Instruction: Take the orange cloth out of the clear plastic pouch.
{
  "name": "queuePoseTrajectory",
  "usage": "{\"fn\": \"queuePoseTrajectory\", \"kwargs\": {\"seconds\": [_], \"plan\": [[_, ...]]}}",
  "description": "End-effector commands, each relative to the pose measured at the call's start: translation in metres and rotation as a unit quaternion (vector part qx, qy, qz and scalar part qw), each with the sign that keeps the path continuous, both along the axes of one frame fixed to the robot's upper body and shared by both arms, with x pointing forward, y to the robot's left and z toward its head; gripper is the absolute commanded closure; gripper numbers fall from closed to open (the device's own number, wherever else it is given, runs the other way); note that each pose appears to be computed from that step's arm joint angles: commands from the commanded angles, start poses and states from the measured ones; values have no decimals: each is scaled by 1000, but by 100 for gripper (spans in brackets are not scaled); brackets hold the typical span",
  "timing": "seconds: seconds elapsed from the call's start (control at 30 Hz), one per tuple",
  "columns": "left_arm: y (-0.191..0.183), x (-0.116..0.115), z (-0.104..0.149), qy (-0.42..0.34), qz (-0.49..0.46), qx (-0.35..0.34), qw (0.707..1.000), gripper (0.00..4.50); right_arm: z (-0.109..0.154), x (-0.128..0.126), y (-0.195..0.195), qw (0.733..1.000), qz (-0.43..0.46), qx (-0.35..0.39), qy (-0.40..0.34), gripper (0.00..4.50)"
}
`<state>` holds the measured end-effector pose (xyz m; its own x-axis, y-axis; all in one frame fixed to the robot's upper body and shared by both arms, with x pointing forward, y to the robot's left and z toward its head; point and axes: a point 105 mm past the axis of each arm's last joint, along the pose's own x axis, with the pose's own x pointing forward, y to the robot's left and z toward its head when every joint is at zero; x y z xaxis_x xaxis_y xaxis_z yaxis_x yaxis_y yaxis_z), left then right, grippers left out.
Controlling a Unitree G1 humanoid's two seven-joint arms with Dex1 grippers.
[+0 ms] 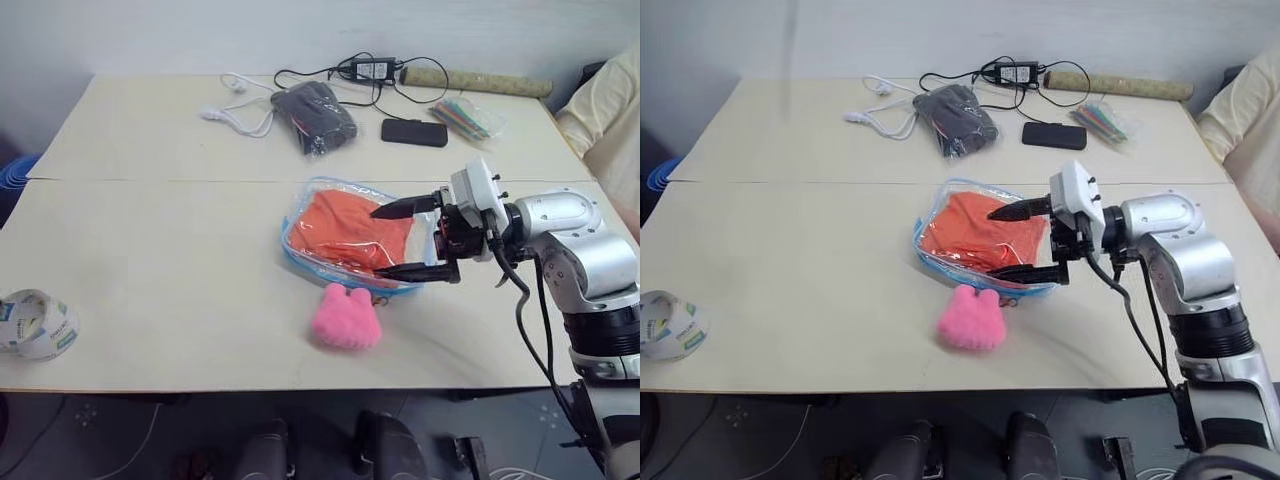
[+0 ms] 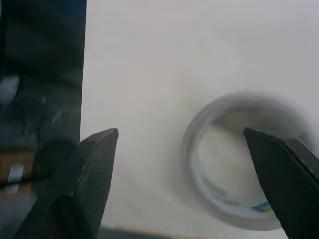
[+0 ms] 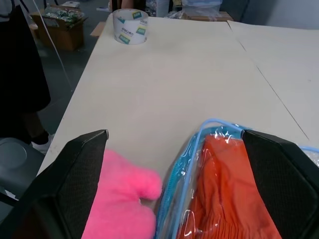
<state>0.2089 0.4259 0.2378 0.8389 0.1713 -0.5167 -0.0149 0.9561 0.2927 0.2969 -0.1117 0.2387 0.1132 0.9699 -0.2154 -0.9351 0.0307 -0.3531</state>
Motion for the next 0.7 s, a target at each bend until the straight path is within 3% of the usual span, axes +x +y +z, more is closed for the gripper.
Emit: {"fn": "queuePoseTrajectory", "kwargs": {"seconds": [0.03,0.13,0.3,0.5,0.7], "plan": [[-69,12,47,-58,-227,50,971,26,9,-5,-13,1000,-24,3,-20,0],[-131,31,49,-57,-402,103,908,26,4,-9,-23,999,-46,-4,-12,0],[-206,71,30,-77,-561,148,811,26,-5,-19,-37,997,-67,-21,7,0],[-272,124,1,-92,-667,221,705,26,-8,-28,-51,993,-118,-18,7,0],[-306,148,-28,-76,-727,259,631,26,-10,-33,-59,987,-157,-12,3,0]]}}
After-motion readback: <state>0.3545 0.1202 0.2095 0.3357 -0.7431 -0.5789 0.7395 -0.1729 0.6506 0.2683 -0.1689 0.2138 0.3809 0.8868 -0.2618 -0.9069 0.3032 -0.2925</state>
